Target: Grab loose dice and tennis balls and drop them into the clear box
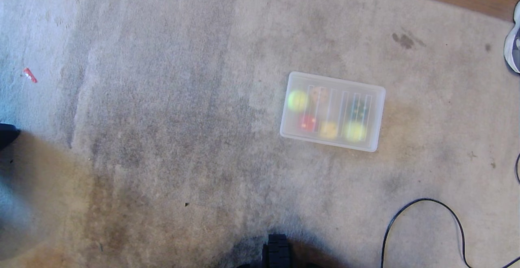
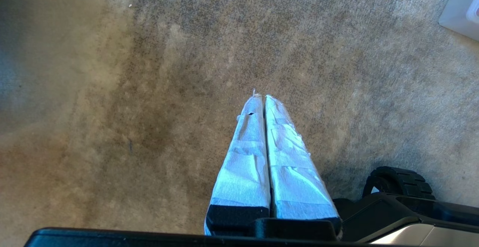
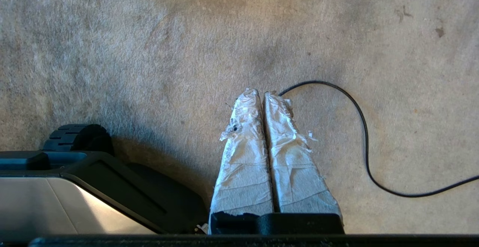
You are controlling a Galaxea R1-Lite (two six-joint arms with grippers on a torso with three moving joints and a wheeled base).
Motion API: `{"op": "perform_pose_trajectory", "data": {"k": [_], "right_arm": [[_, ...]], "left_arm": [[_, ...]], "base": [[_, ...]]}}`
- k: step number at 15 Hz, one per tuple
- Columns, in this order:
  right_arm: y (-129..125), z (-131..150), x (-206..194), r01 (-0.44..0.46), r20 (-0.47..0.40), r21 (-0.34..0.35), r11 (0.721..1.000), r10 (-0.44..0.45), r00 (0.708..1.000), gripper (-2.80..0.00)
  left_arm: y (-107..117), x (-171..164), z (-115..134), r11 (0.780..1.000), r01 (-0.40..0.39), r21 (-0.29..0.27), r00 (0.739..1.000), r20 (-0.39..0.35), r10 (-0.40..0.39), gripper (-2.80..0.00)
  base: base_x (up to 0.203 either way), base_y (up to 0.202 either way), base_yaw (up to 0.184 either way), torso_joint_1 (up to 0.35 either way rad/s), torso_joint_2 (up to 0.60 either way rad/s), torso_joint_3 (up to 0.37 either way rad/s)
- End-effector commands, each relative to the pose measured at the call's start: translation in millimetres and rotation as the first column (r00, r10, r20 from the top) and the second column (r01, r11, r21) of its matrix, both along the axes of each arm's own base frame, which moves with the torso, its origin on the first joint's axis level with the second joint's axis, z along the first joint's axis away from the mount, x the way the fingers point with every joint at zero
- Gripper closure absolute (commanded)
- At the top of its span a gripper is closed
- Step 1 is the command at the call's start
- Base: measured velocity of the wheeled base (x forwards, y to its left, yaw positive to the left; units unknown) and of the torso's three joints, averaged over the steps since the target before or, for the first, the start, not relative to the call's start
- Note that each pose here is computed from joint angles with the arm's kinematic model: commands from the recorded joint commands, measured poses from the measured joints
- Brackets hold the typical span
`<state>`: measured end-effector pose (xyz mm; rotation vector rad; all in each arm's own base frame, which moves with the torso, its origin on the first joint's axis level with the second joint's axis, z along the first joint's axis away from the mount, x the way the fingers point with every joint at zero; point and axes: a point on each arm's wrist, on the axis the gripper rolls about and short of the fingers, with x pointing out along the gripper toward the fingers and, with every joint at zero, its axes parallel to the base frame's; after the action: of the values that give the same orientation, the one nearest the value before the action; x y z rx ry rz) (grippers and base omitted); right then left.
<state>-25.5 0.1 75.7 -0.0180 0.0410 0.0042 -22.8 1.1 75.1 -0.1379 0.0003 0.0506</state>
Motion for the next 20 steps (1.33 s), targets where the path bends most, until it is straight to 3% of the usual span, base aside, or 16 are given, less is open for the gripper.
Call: {"op": "perform_pose_trajectory", "data": {"k": [1,7,20], "right_arm": [[0.0,0.1,0.3,-0.001,-0.005,0.000,1.000,0.001,1.000,0.00],[0.0,0.1,0.3,-0.001,-0.005,0.000,1.000,0.001,1.000,0.00],[0.0,0.1,0.3,-0.001,-0.005,0.000,1.000,0.001,1.000,0.00]], "left_arm": [[0.0,0.0,0.1,1.000,0.000,-0.003,1.000,0.001,0.000,0.00],[0.0,0.0,0.1,1.000,0.000,-0.005,1.000,0.001,0.000,0.00],[0.0,0.0,0.1,1.000,0.000,-0.006,1.000,0.001,0.000,0.00]], "base": [[0.000,0.000,0.000,0.000,0.00,0.000],[0.000,0.000,0.000,0.001,0.00,0.019],[0.000,0.000,0.000,0.002,0.00,0.195]]}}
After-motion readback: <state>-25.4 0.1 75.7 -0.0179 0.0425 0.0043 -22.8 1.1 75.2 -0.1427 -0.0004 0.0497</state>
